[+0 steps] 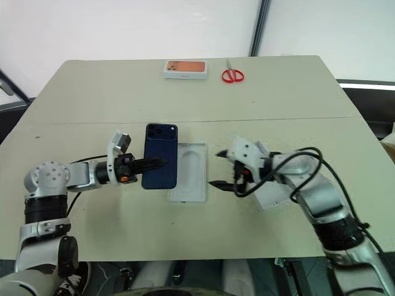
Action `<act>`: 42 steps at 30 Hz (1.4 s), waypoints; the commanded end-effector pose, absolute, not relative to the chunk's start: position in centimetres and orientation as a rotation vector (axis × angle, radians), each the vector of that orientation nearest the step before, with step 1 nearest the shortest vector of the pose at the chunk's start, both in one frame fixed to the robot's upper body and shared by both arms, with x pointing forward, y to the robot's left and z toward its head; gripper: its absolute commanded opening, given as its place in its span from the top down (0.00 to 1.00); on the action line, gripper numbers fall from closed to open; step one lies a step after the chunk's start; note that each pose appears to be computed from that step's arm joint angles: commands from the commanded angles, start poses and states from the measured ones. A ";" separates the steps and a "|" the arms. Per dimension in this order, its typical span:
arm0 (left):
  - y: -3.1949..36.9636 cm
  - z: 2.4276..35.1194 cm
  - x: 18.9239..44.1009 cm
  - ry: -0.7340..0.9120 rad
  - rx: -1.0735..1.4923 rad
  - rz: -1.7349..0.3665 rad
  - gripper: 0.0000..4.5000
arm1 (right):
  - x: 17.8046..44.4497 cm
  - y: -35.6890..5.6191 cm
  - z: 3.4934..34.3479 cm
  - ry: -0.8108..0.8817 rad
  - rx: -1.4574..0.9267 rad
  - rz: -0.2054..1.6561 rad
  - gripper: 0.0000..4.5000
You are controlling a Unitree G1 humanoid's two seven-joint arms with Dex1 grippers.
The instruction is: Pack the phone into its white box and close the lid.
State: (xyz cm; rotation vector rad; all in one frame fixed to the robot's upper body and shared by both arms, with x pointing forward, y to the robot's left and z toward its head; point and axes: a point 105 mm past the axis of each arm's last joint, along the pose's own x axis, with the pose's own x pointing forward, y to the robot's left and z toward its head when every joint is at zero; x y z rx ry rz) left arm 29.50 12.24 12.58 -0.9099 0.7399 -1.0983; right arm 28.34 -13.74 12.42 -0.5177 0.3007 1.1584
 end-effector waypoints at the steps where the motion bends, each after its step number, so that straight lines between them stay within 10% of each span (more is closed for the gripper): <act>1: 11.0 13.7 29.7 0.718 -0.924 -1.160 1.00 | 27.7 -14.6 13.4 0.256 -0.560 1.167 0.01; 14: 8.9 11.7 29.4 0.774 -0.948 -1.149 1.00 | 28.0 -14.5 13.7 0.208 -0.566 1.124 0.01; 22: 8.3 11.3 29.1 0.800 -0.894 -1.157 0.17 | 28.2 -13.8 13.8 0.190 -0.556 1.132 0.00; 42: 9.4 12.1 29.2 0.777 -0.649 -1.171 0.17 | 29.1 -12.3 13.6 0.164 -0.559 1.149 0.00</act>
